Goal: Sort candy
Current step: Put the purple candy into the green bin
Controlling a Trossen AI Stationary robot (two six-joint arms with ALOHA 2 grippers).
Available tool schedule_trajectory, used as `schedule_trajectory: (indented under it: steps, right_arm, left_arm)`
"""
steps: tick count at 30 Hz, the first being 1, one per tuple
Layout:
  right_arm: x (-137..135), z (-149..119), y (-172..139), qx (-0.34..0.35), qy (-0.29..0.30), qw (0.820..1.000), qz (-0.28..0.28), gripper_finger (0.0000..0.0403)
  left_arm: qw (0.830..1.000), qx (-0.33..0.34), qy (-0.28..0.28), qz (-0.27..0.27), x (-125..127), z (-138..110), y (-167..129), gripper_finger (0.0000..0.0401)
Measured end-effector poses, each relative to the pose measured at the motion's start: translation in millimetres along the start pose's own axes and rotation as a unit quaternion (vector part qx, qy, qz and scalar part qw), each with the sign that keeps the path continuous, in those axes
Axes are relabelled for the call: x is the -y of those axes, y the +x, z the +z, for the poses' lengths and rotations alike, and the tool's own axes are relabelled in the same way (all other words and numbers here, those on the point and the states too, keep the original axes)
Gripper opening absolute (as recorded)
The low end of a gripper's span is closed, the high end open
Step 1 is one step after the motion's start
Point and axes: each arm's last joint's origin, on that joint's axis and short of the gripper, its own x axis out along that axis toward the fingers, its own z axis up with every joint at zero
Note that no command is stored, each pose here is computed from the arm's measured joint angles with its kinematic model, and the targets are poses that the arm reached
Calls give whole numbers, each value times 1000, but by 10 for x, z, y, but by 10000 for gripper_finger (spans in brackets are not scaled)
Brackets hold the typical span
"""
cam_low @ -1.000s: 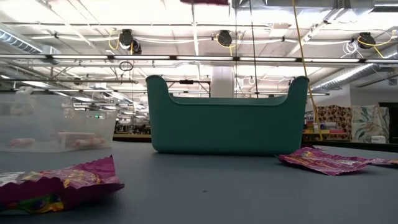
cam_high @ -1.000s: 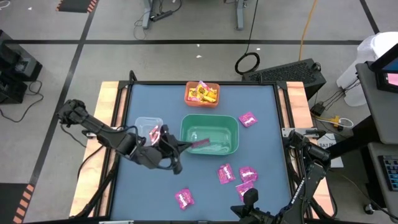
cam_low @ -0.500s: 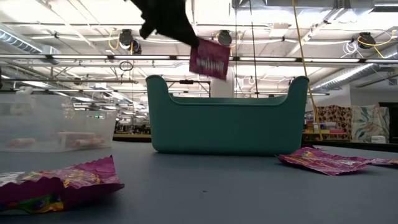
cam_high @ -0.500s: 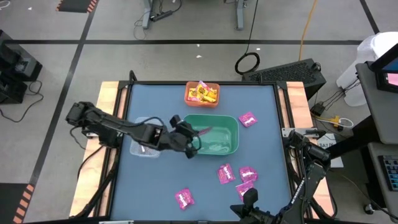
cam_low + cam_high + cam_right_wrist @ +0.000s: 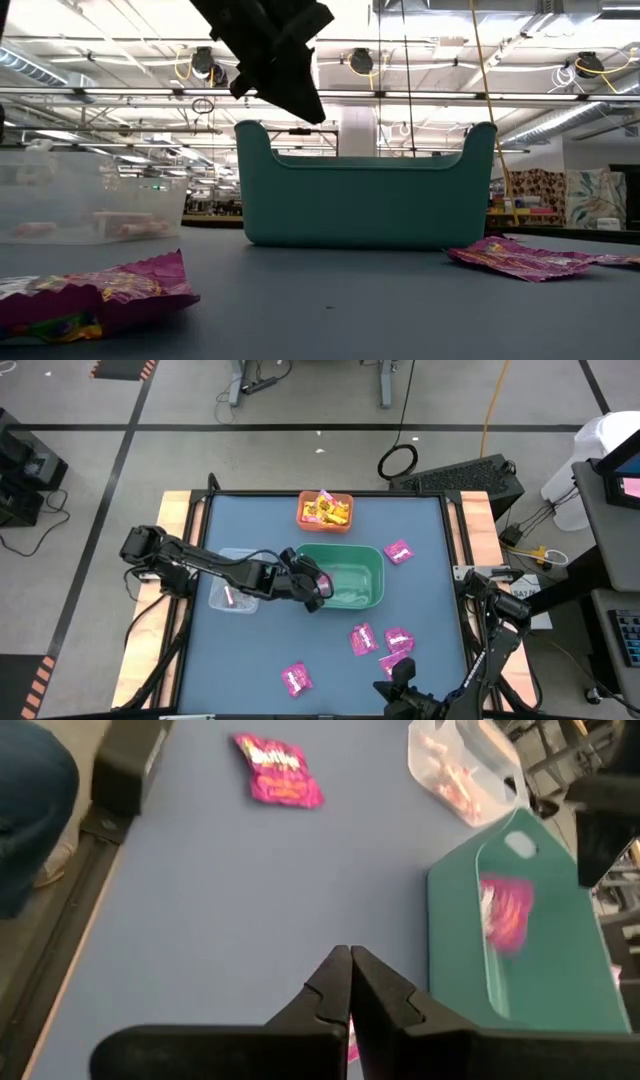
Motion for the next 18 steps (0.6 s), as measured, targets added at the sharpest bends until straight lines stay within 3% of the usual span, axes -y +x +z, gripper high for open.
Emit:
schedule_trajectory:
  steps: [8,13,18]
  right_arm:
    - [-35,-148,97,-45,19,999,15,0]
    - [-54,-250,167,-84,46,995,28,0]
    - [-73,-337,202,-110,68,991,32,15]
  left_arm:
    - [999,3,-26,-38,130,-23,-121,114]
    - [994,4,-8,-107,426,-125,-354,117]
    - [989,23,5,-143,806,-429,-753,118]
